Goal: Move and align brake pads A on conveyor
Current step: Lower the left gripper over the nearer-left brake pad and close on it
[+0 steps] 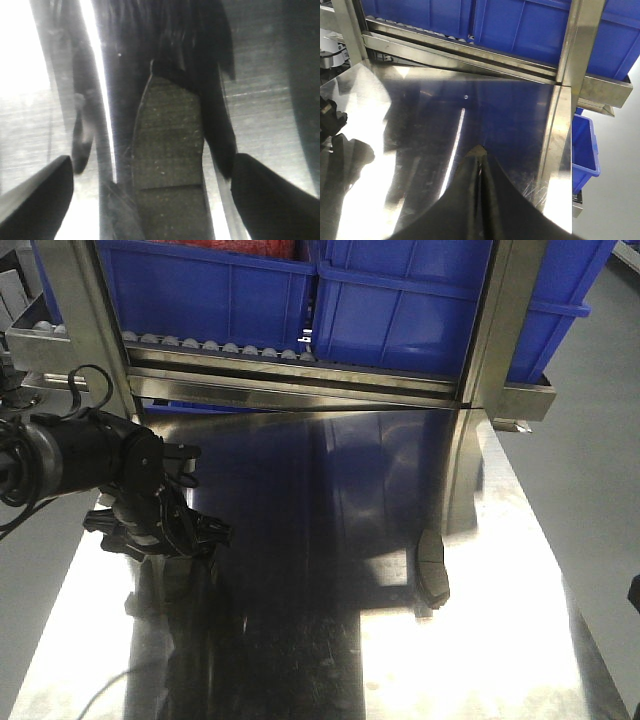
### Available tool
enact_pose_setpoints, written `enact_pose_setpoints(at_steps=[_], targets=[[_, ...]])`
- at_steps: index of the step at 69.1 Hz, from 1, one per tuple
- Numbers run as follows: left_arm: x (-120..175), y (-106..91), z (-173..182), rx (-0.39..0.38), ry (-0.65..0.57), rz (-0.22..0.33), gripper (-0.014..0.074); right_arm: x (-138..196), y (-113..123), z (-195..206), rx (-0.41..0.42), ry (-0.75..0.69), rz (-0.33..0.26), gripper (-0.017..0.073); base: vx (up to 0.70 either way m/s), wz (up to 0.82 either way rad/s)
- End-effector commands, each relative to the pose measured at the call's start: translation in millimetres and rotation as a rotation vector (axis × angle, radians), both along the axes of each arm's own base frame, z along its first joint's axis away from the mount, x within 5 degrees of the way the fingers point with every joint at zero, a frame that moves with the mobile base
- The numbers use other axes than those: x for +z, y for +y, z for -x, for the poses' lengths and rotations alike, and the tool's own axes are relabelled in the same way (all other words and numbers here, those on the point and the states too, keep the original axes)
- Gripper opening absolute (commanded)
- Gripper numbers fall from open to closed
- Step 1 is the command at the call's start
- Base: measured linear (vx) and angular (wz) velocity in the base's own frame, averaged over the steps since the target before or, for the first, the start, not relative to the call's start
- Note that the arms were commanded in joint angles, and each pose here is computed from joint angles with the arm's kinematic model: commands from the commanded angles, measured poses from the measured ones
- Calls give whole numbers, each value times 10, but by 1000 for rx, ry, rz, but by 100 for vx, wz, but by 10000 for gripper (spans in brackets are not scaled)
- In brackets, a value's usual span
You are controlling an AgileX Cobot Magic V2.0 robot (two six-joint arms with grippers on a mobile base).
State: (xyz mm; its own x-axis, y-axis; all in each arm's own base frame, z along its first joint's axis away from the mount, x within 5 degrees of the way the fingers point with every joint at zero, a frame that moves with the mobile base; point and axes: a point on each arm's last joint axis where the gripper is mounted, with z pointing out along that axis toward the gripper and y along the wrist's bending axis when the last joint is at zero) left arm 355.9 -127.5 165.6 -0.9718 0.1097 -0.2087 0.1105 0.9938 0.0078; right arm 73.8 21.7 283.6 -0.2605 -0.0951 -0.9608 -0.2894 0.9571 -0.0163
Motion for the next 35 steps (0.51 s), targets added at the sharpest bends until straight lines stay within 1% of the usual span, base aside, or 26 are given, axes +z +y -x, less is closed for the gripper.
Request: enact_pose_setpoints(at_steps=[1, 16, 22, 28, 35], targets=[[235, -35, -51, 1, -86, 41, 591, 147, 7, -18, 5, -89, -17, -3, 0, 0], [195, -33, -47, 1, -66, 33, 587, 147, 7, -18, 5, -89, -17, -3, 0, 0], [205, -32, -43, 0, -67, 33, 565, 147, 7, -18, 5, -89, -17, -3, 0, 0], [203, -30, -38, 1, -60, 30, 504, 147, 7, -18, 5, -89, -17, -3, 0, 0], [202, -29, -35, 1, -57, 30, 405, 147, 7, -18, 5, -89, -17, -3, 0, 0]])
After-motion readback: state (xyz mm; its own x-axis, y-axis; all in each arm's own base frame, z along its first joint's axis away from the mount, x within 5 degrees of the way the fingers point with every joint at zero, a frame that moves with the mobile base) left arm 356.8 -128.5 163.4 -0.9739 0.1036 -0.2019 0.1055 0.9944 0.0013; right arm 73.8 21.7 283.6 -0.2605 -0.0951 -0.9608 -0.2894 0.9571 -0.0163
